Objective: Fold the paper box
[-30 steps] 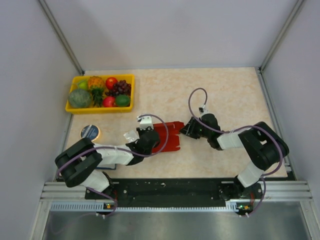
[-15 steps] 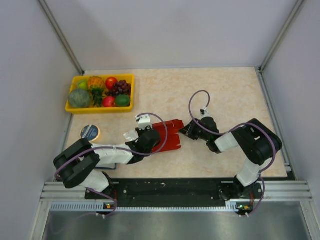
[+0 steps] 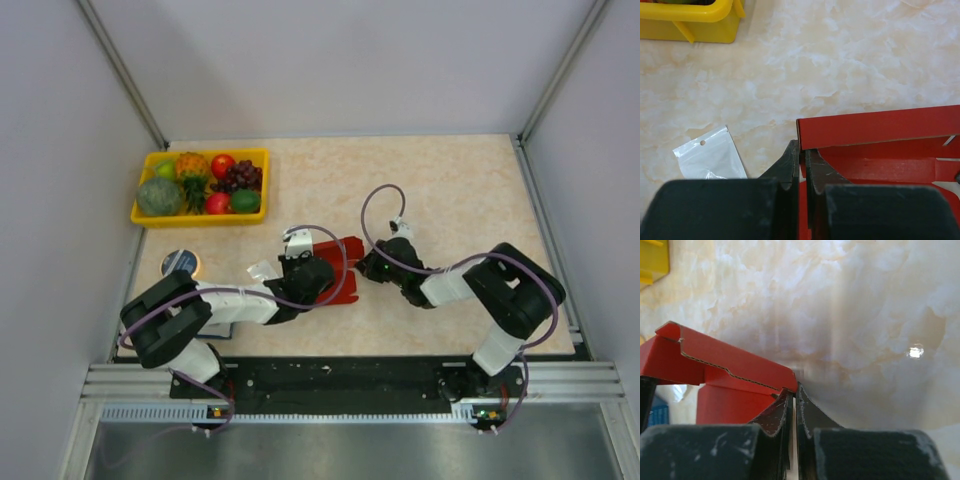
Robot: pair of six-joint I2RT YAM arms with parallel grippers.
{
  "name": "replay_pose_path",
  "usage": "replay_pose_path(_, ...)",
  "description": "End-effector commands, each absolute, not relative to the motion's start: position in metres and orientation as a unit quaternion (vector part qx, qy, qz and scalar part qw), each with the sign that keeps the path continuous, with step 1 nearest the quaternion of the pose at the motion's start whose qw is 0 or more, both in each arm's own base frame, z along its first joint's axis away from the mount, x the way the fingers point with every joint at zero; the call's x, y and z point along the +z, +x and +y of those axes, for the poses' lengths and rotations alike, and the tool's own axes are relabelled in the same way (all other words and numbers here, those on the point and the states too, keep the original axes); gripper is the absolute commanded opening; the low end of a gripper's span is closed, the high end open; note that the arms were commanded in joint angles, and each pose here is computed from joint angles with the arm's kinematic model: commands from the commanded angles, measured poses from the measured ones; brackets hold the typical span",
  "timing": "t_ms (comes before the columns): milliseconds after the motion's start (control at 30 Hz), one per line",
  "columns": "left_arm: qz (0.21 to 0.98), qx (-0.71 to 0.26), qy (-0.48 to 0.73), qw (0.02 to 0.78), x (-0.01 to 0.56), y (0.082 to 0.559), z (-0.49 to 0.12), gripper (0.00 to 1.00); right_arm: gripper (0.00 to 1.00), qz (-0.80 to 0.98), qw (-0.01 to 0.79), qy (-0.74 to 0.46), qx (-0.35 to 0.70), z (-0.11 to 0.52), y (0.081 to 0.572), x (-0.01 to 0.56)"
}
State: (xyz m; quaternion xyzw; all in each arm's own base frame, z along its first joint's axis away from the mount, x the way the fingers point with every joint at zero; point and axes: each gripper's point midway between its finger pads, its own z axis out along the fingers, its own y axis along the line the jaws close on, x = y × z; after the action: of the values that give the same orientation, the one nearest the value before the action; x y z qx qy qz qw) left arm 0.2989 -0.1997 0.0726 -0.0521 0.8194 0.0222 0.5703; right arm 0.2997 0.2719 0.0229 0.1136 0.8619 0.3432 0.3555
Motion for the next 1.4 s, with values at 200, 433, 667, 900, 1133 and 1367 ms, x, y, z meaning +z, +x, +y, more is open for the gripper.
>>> replay_pose_path(200,0.809,-0.037,-0.022,0.586,0.088,0.292,-0.238,0.00,0.00,0.828,0.431,0.025,0.357,0.304,0.294,0.077)
replay_pose_path(433,0.810,-0.037,-0.027,0.585,0.084,0.288,-0.231,0.00,0.22,0.757,0.402,0.136,0.497,0.287,0.287,0.093)
replay_pose_path(667,0.809,-0.040,-0.033,0.585,0.085,0.288,-0.230,0.00,0.28,0.750,0.384,0.168,0.512,0.277,0.281,0.073)
replay_pose_path(900,0.810,-0.035,-0.035,0.585,0.084,0.289,-0.230,0.00,0.30,0.717,0.398,0.216,0.531,0.269,0.277,0.082)
replay_pose_path(1133,0.819,-0.011,-0.047,0.572,0.081,0.290,-0.228,0.00,0.43,0.760,0.430,0.186,0.450,0.248,0.264,0.073)
replay_pose_path(1367,0.818,-0.015,-0.049,0.573,0.082,0.289,-0.228,0.00,0.44,0.835,0.427,0.051,0.342,0.248,0.265,0.068)
